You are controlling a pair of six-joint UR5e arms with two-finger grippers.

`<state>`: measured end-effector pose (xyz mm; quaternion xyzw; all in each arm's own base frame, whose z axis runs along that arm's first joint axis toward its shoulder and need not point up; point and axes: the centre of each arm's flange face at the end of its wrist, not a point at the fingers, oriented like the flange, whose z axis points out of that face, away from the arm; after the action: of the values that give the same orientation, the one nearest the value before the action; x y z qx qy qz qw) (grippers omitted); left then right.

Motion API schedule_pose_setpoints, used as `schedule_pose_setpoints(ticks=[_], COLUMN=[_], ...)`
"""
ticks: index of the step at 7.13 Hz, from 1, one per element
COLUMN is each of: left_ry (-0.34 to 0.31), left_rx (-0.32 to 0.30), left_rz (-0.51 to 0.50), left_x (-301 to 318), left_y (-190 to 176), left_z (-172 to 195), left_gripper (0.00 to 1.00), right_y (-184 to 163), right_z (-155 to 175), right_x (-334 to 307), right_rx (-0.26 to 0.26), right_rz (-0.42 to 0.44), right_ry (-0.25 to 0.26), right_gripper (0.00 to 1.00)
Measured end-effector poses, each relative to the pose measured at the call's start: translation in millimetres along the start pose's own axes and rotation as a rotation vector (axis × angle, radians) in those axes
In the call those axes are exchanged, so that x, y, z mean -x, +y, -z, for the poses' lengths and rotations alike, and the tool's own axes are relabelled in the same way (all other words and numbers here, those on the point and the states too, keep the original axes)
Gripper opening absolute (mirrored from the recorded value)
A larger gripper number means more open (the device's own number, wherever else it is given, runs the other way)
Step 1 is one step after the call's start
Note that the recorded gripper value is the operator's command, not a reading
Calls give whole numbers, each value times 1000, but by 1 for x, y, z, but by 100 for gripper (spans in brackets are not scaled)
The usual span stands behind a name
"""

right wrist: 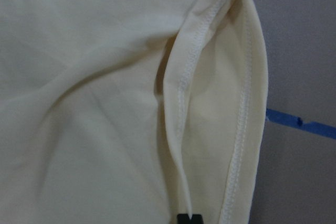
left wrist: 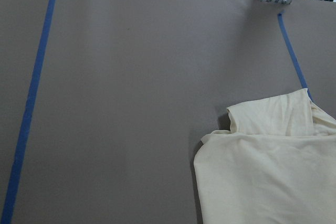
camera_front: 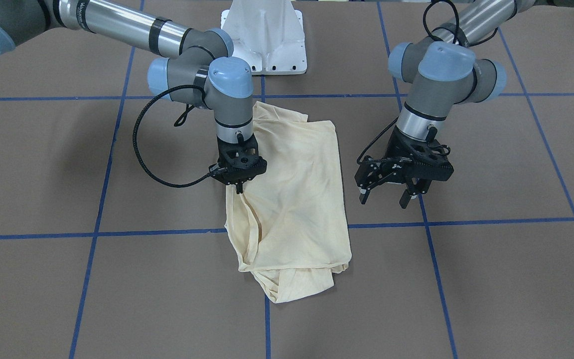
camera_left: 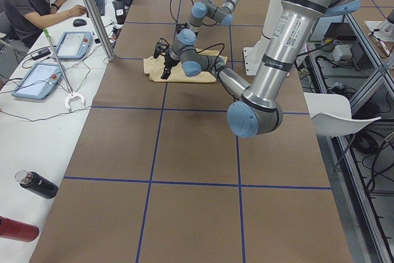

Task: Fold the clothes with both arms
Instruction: 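Move the right gripper to the shirt's far corner near the collar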

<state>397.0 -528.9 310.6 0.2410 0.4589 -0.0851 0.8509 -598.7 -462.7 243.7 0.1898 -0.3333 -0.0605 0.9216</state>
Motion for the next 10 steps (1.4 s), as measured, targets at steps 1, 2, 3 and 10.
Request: schedule_pose_setpoints(ticks=[1,2,3,10], left_ry=[0,0,0,-1], left_rx=[0,0,-1,-1], left_rz=[0,0,0,0], left_x=[0,0,0,0], left_y=[0,0,0,0], left_z=[0,0,0,0], left_gripper=[100,100,100,100], right_y=[2,2,2,0], right_z=[0,0,0,-2], right_x=[-6,-10,-12,-21], right_rx=[-1,-1,-1,-7], right_rz=[0,-1,-2,-9], right_ry=[2,4,7,12], right_gripper=[0,0,0,100])
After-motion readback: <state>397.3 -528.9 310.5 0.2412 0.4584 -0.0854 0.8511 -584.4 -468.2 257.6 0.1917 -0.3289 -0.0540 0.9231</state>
